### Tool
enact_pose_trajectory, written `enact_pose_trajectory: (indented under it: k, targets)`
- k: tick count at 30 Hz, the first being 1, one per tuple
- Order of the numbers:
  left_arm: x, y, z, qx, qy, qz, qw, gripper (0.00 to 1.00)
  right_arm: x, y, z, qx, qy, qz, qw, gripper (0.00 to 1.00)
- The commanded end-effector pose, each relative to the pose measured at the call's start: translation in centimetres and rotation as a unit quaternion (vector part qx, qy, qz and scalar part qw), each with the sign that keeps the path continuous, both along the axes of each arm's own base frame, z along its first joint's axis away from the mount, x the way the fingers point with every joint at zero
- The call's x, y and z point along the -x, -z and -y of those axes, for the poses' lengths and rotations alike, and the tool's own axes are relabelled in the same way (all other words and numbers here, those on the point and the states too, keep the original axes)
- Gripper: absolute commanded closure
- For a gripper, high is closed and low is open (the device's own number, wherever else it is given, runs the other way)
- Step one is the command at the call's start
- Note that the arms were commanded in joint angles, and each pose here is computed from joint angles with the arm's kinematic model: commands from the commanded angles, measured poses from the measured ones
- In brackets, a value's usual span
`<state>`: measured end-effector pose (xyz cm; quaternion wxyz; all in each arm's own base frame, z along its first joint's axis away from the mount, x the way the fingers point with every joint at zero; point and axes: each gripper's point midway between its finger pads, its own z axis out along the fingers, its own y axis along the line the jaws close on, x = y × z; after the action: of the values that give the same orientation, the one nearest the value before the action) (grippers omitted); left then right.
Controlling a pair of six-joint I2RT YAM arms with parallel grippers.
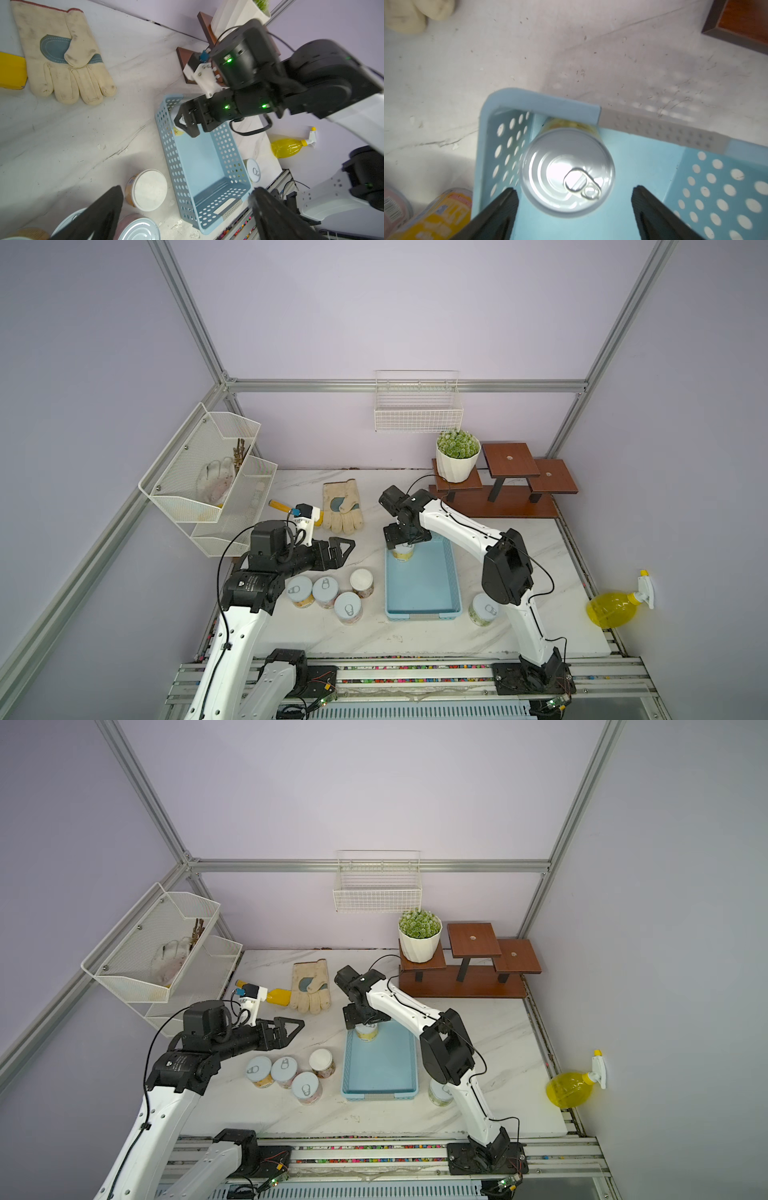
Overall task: Put the canned food in the basket
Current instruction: Place the canned food in the basket.
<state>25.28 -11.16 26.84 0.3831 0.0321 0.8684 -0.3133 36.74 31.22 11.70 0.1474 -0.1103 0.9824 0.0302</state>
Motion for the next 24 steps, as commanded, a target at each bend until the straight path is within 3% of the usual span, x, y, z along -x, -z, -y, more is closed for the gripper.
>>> enact_pose_trajectory:
  k: [1, 9, 13, 14, 21, 24]
  targets:
    - [-0.4, -0.8, -0.6, -0.065, -0.013, 0.012, 0.998, 0.0, 0.9, -6.4, 0.8, -0.052, -0.015, 0.072, 0.996, 0.09]
    - [-0.8, 0.0, 2.2, -0.133, 0.026, -0.007, 0.991, 0.0, 4.0, -10.4, 6.7, -0.068, 0.016, 0.17, 0.983, 0.11]
    - [-1.0, 1.1, 3.8, -0.157, 0.05, -0.021, 0.986, 0.0, 5.8, -11.9, 8.8, -0.131, 0.037, 0.234, 0.963, 0.07]
    - [-1.1, 1.7, 4.0, -0.168, 0.052, -0.027, 0.984, 0.0, 6.4, -11.8, 9.3, -0.142, 0.041, 0.243, 0.959, 0.11]
    - [-0.8, 6.0, 3.6, -0.271, 0.05, -0.092, 0.957, 0.0, 9.2, -11.9, 12.5, -0.171, 0.053, 0.269, 0.946, 0.06]
    - [-0.7, 7.8, 3.7, -0.298, 0.057, -0.119, 0.945, 0.0, 9.9, -11.4, 13.0, -0.194, 0.048, 0.245, 0.949, 0.05]
